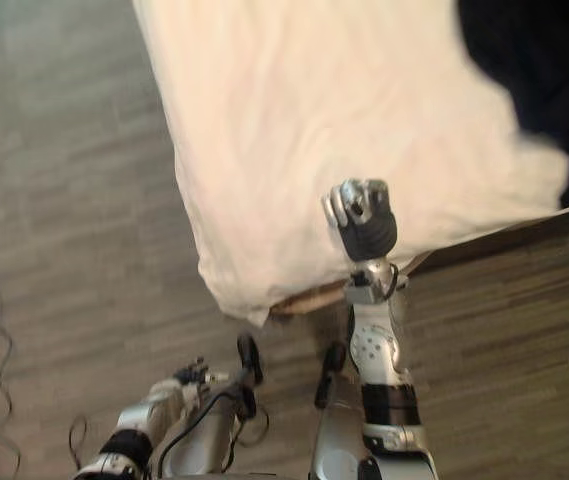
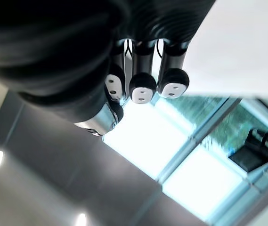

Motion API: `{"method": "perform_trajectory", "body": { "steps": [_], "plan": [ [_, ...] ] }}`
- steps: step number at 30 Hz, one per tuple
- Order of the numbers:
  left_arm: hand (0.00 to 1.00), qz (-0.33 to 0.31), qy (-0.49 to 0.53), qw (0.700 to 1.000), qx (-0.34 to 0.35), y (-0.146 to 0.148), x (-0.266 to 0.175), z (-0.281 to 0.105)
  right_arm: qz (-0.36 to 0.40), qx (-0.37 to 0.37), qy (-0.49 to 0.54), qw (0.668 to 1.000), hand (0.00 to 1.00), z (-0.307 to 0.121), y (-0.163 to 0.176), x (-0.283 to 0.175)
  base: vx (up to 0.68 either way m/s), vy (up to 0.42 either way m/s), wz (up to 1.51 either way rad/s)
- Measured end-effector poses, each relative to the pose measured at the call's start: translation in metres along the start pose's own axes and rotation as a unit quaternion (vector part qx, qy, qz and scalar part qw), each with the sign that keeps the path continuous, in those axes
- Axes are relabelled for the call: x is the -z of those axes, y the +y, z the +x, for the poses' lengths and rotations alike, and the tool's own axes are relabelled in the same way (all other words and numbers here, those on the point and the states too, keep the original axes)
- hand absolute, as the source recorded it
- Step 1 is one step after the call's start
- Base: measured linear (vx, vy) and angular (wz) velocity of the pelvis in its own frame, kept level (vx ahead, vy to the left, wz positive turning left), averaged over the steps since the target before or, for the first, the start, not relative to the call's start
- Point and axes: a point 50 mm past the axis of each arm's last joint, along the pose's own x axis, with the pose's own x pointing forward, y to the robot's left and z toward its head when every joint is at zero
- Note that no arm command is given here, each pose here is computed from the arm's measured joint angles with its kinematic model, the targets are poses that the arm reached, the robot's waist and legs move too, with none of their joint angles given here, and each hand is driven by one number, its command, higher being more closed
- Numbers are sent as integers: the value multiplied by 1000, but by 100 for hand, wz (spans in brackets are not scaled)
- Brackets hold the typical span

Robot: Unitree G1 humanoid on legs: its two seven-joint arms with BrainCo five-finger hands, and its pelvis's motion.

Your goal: Tidy the bed and pick cloth on bed and put in laundry

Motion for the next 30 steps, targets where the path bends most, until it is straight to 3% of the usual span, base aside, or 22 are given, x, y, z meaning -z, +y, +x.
{"method": "perform_trajectory", "body": {
  "steps": [5,16,17,21,24,27,30],
  "plan": [
    [0,-80,-64,995,18,-20,-40,1,1,36,-61,997,100,-2,-15,-9,-43,-7,-15],
    [0,-103,-63,993,5,-20,-51,1,-78,187,-68,977,100,-55,-81,-41,45,6,-16],
    [0,-104,-65,992,4,-19,-51,1,-91,204,-57,973,0,-63,-88,-42,82,11,-21],
    [0,-116,-78,990,0,-14,-54,1,-127,271,-18,954,0,-100,-106,-44,66,5,-14],
    [0,-118,-91,989,-8,-9,-53,0,-196,335,78,919,0,-134,-117,-34,61,0,-8],
    [0,-106,-101,989,-18,-3,-48,-1,-371,345,274,818,0,-162,-117,-6,66,-4,13],
    [0,-62,-106,992,-35,5,-44,0,-385,339,380,770,0,-193,-112,21,79,-24,45]
  ]
}}
